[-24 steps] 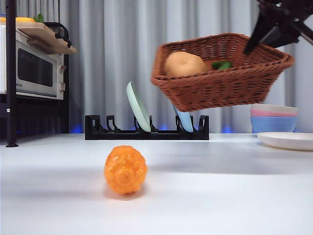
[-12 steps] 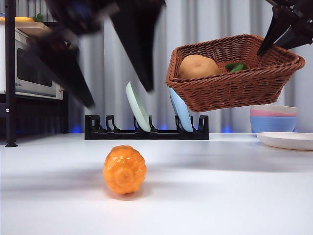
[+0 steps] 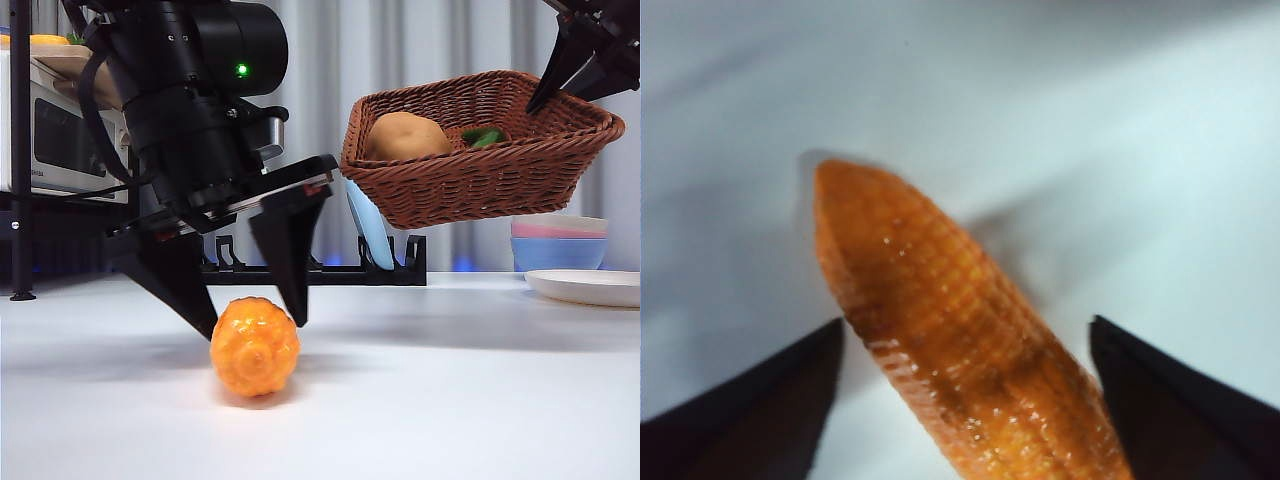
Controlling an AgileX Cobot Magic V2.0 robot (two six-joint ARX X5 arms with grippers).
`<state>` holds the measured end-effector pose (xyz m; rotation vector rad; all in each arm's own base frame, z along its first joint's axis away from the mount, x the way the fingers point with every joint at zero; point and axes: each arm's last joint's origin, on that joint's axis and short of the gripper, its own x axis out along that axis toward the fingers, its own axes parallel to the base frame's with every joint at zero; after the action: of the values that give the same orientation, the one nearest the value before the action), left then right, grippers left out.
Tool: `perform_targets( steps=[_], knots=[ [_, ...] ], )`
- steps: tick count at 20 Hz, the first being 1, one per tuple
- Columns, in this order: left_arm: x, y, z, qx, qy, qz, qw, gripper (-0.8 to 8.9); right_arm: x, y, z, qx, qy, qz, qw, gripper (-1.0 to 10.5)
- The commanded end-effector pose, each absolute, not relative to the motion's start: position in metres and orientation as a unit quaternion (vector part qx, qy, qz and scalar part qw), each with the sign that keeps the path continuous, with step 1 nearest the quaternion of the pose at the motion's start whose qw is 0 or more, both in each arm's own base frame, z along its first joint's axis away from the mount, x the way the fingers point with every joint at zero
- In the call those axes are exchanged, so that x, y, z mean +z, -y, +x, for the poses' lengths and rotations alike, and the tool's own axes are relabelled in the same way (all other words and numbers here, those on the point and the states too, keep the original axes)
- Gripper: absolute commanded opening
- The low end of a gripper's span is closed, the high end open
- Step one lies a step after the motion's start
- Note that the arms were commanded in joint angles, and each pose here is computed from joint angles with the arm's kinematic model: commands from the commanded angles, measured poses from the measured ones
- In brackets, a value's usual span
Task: Pick up the basket,pick up the corn from the table,pick up the potato from the table,pick up the cucumber from the table,put all items into the basket
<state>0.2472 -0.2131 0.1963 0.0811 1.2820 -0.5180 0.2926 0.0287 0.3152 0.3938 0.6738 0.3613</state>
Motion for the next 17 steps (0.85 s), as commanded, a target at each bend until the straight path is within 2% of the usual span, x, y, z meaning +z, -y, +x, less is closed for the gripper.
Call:
perform_targets(
  steps=[1, 4, 8, 11, 12, 14, 17],
  knots=[
    [0.191, 0.215, 0.243, -0.26, -0.599, 0.069, 0.754, -0.24, 0.316, -0.029, 0.293, 0.177, -0.325, 0.2, 0.907, -0.1],
    [0.189, 0.21, 0.235, -0.296, -0.628, 0.099, 0.713, -0.08, 0.315, -0.03, 0.292, 0.178, -0.333, 0.2, 0.904, -0.1],
    [0.208, 0.204, 0.212, -0.442, -0.646, 0.084, 0.617, -0.08, 0.314, -0.032, 0.29, 0.202, -0.343, 0.206, 0.894, -0.1],
    [0.249, 0.191, 0.187, -0.541, -0.6, 0.061, 0.586, -0.08, 0.312, -0.037, 0.288, 0.207, -0.354, 0.203, 0.889, -0.1],
    [0.267, 0.184, 0.178, -0.57, -0.572, 0.052, 0.587, -0.08, 0.312, -0.04, 0.287, 0.212, -0.36, 0.2, 0.886, -0.1],
    [0.308, 0.173, 0.164, -0.613, -0.496, 0.041, 0.613, -0.08, 0.31, -0.051, 0.284, 0.229, -0.371, 0.184, 0.881, -0.1],
    [0.374, 0.161, 0.152, -0.631, -0.348, 0.028, 0.693, -0.08, 0.309, -0.074, 0.278, 0.262, -0.385, 0.167, 0.869, -0.1]
  ],
)
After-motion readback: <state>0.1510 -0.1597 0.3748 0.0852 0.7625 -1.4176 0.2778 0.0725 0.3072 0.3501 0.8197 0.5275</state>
